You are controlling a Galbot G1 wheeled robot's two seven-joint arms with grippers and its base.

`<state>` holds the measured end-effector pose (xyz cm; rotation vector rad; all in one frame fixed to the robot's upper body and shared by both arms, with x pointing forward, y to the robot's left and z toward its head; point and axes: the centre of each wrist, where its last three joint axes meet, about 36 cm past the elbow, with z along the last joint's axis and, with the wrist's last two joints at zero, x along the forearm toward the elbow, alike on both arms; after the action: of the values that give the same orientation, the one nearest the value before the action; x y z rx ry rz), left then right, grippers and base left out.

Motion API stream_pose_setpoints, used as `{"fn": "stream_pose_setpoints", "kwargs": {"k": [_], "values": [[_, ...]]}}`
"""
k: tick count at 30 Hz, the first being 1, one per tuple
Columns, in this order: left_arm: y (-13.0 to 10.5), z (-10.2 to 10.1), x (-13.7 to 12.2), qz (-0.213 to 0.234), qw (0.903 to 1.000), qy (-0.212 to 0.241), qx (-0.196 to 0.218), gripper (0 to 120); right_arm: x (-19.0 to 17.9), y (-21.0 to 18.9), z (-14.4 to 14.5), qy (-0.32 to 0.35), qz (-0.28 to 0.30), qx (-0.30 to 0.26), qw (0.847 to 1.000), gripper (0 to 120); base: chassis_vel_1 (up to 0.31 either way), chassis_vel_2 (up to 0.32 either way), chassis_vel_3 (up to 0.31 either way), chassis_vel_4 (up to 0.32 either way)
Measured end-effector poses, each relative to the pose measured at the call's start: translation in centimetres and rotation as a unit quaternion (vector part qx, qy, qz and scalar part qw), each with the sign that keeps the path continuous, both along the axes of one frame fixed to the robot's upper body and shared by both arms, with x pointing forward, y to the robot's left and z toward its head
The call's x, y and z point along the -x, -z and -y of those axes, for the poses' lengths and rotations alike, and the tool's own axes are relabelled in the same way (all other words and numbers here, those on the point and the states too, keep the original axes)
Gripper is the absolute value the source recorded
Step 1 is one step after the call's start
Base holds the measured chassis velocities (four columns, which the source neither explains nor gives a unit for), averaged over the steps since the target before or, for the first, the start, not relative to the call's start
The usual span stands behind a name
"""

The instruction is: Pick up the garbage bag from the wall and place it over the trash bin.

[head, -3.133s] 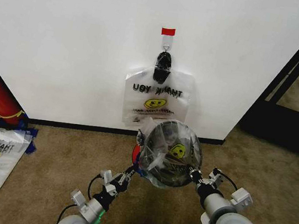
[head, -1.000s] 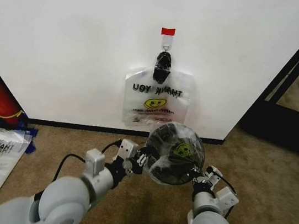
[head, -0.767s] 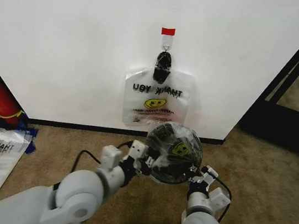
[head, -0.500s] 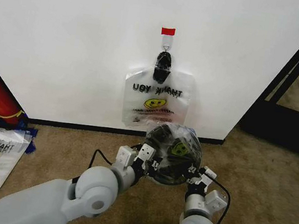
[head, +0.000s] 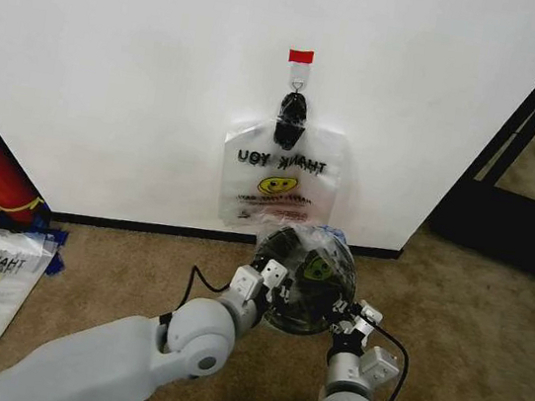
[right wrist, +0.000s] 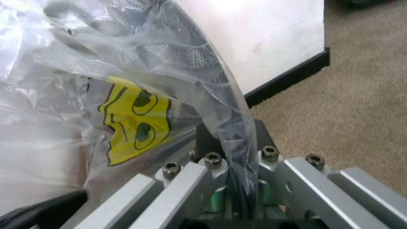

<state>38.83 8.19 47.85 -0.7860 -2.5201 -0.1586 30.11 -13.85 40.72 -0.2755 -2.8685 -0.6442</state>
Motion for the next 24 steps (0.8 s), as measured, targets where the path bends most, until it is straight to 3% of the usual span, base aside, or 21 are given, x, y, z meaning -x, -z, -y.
{"fn": "stream_pose_setpoints", "kwargs": {"k": [24], "values": [[1.6,4.9,-2.1,-0.028,0.9996,0.001,0.004,0,0.3,-0.4,-0.4,-0.009,0.006,-0.003,1.0,0,0.0,0.0,0.0,0.0]]}}
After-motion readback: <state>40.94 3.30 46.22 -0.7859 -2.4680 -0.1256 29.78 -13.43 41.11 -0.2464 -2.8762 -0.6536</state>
